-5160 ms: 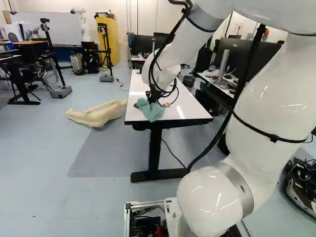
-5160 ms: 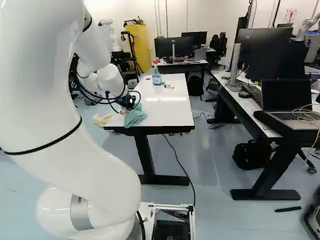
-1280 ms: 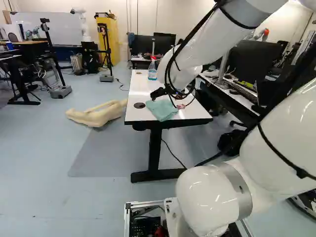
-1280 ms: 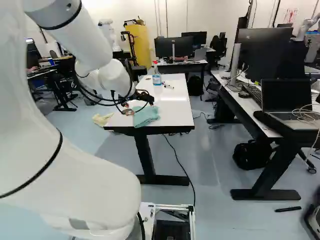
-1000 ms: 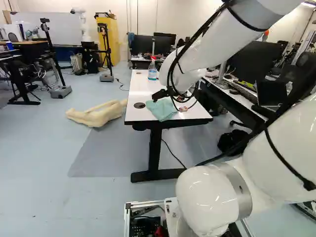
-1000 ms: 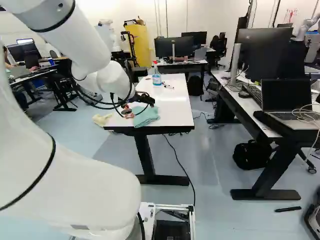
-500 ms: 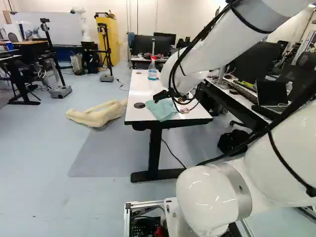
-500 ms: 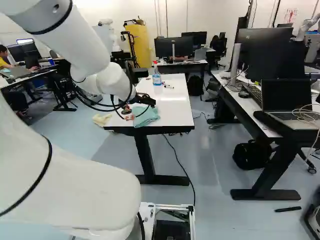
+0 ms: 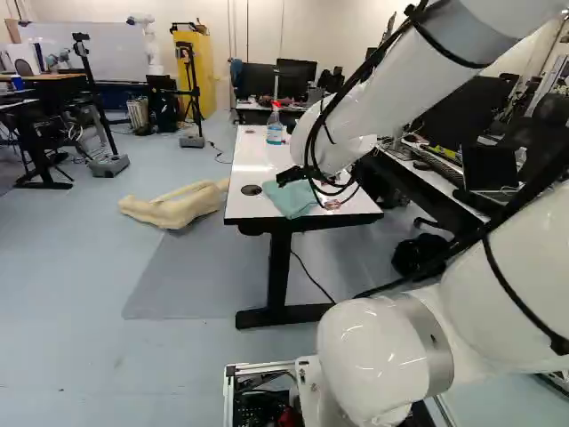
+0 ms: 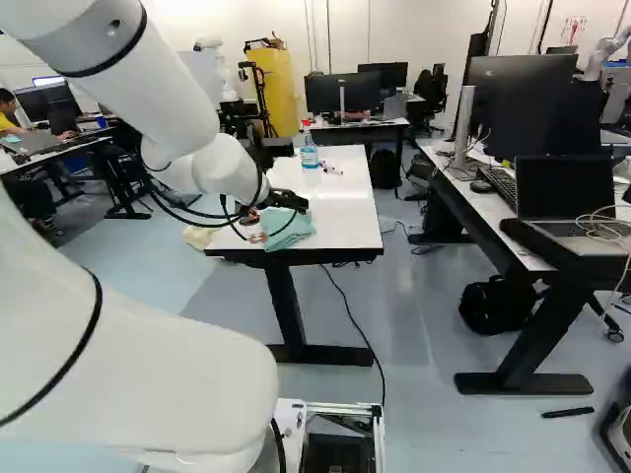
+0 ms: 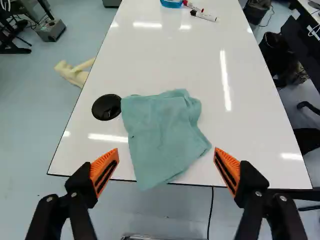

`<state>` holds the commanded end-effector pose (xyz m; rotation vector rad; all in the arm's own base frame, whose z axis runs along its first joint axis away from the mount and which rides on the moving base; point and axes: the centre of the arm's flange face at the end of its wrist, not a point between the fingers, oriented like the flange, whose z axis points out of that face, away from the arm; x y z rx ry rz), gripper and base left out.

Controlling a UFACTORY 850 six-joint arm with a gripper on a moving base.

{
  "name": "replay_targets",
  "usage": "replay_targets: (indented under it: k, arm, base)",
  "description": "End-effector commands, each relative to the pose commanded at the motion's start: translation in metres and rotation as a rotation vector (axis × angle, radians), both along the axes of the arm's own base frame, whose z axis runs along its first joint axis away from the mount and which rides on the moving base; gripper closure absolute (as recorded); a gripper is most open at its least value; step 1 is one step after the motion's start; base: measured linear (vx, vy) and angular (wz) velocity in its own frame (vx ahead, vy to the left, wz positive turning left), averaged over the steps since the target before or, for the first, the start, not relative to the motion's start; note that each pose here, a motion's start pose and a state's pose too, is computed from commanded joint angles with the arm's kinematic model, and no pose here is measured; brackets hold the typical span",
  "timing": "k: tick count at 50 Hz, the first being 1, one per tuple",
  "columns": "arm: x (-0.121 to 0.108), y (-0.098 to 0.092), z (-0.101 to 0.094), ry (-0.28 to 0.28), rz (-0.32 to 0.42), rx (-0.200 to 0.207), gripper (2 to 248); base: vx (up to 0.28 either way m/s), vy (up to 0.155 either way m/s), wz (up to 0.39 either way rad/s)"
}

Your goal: Clean the table with the green towel

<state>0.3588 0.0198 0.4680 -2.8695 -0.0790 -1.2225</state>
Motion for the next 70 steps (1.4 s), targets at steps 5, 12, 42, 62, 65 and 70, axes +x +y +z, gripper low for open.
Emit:
replay_targets:
  k: [5,12,42,62,65,70]
  arm:
    - [-0.002,-0.001,-0.004,-0.014,-0.002,0.001,3]
    - [-0.005,-0.002,-0.010,-0.036,-0.005,0.002,3]
    - [-0.025,-0.008,-0.044,-0.161,-0.020,0.007,3]
    - [-0.046,-0.013,-0.068,-0.263,-0.033,0.010,3]
    - [-0.049,-0.014,-0.071,-0.276,-0.035,0.010,3]
    - [-0.053,-0.014,-0.076,-0.297,-0.037,0.011,3]
  base:
    - [0.000,0.000,0.000]
    - [0.000,0.000,0.000]
    - [0.000,0.000,0.000]
    - [0.000,0.000,0.000]
    - [0.000,0.000,0.000]
    - [0.000,0.000,0.000]
